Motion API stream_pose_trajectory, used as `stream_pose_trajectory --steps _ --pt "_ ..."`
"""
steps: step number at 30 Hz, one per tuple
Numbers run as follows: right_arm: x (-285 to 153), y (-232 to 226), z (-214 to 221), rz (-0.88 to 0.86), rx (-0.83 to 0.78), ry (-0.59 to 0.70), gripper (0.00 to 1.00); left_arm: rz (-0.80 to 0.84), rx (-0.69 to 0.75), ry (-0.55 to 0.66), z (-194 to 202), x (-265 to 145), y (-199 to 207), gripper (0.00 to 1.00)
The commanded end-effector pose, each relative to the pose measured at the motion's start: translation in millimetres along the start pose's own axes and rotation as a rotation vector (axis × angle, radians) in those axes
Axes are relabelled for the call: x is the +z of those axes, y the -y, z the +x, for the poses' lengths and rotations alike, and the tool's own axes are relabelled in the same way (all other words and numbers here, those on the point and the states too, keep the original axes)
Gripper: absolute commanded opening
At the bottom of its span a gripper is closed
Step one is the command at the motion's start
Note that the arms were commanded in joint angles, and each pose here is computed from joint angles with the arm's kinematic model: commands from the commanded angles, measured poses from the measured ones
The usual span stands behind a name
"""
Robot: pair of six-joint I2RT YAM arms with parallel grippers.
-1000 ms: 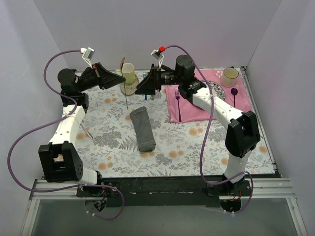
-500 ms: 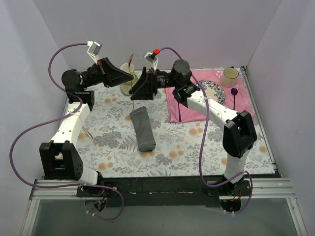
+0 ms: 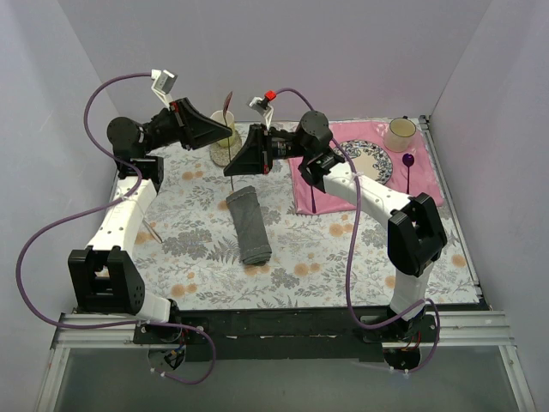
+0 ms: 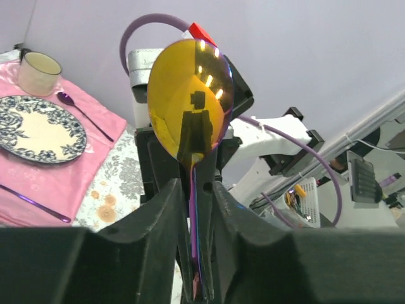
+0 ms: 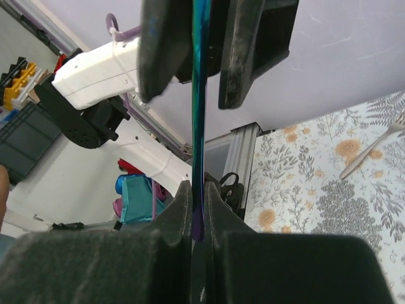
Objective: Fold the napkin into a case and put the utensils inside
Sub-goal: Pass from the left arm to the right, then pass from the right arm to the left
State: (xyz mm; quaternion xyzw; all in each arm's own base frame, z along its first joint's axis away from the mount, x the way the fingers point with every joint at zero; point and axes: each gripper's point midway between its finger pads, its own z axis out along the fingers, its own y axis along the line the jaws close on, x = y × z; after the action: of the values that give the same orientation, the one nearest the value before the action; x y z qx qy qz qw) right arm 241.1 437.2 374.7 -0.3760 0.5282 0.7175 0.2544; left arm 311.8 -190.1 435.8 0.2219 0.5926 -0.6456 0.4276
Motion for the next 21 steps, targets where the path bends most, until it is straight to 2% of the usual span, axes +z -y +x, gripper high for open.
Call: stream_pose_trajectory --steps 1,2,3,5,6,8,10,11,14,16,21 --pt "-4 -6 -7 0.063 0.017 0.032 0.01 -0.089 0.015 0.067 -16 -6 -1 0.33" --pt "-4 2 -9 0.104 0.01 0.049 0.01 -0.134 -0.036 0.066 -14 -9 -11 0.49" --pt "-8 11 -3 0.177 0.069 0.028 0.01 -0.184 0.011 0.089 -23 -21 -20 0.53" --pt "-14 33 -9 0.313 -0.029 0.049 0.01 -0.276 0.002 0.136 -30 -38 -37 0.6" --pt "-18 36 -15 0.368 -0.051 0.059 0.01 -0.314 0.154 0.131 -35 -41 -33 0.66" --pt "-32 62 -9 0.532 -0.052 0.045 0.01 -0.431 0.188 0.142 -32 -48 -48 0.67" --pt "-44 71 -2 0.646 -0.06 0.023 0.01 -0.5 0.288 0.125 -29 -51 -56 0.66" --pt "-47 78 -1 0.712 -0.119 0.018 0.01 -0.559 0.26 0.116 -23 -54 -68 0.66" --pt "-54 79 14 0.776 -0.176 -0.032 0.01 -0.593 0.273 0.103 -18 -51 -76 0.67" --pt "-55 76 25 0.774 -0.187 -0.063 0.01 -0.56 0.295 0.075 -8 -29 -72 0.66" --pt "-54 64 42 0.785 -0.223 -0.111 0.01 -0.53 0.348 0.043 -3 -17 -69 0.63"
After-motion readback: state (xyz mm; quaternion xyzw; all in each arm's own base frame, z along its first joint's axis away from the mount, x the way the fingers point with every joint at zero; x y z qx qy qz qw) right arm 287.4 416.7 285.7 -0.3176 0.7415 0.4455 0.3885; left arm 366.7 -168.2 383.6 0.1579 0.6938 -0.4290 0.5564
